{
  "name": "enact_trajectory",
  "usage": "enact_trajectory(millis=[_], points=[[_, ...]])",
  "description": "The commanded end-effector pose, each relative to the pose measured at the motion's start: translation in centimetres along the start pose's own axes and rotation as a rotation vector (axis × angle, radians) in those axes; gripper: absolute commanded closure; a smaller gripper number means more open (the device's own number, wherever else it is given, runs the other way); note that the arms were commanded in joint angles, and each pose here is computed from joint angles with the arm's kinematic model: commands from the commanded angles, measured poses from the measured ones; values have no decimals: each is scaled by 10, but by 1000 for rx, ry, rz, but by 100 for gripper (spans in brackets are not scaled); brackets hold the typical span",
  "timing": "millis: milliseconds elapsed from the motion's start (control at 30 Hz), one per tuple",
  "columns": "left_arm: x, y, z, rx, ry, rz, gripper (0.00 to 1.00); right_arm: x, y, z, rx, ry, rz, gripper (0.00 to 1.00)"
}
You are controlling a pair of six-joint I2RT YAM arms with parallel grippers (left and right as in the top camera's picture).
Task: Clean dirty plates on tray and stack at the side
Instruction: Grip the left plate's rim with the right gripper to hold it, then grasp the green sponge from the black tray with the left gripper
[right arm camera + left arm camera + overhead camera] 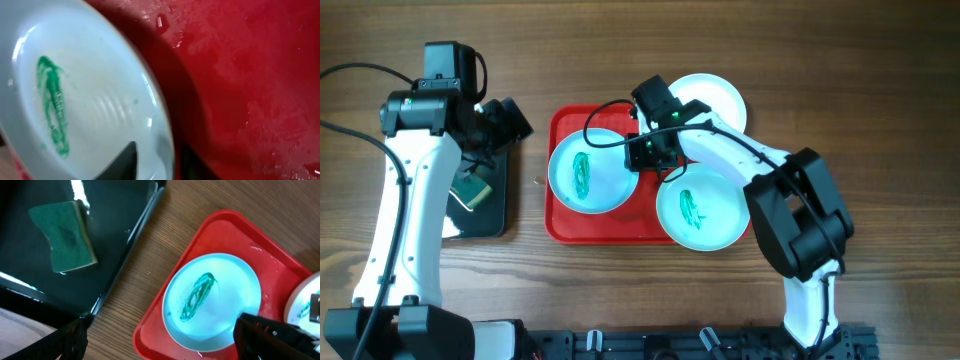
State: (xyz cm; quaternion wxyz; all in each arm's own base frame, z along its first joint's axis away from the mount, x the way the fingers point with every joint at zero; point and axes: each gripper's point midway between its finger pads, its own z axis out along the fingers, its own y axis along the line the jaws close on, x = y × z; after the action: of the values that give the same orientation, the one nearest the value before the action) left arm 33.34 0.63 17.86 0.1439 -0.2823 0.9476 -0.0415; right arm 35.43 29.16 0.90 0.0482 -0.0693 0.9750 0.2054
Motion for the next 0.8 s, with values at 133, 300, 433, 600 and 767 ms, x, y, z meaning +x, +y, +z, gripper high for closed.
enact_trajectory(millis=[133, 300, 433, 600, 767], points=[[-18, 21, 1, -50, -34, -102, 12, -2, -17, 21, 137, -32, 26, 94], [-19, 35, 6, -100, -36, -118, 20, -4, -18, 21, 150, -45, 20, 96], [-5, 73, 31, -235, 7, -293, 27, -4, -18, 21, 148, -48, 16, 96], [5, 109, 70, -310, 74, -415, 36, -5, -18, 21, 146, -51, 15, 95], [7, 127, 100, -327, 87, -454, 39, -5, -17, 21, 146, -51, 15, 96]])
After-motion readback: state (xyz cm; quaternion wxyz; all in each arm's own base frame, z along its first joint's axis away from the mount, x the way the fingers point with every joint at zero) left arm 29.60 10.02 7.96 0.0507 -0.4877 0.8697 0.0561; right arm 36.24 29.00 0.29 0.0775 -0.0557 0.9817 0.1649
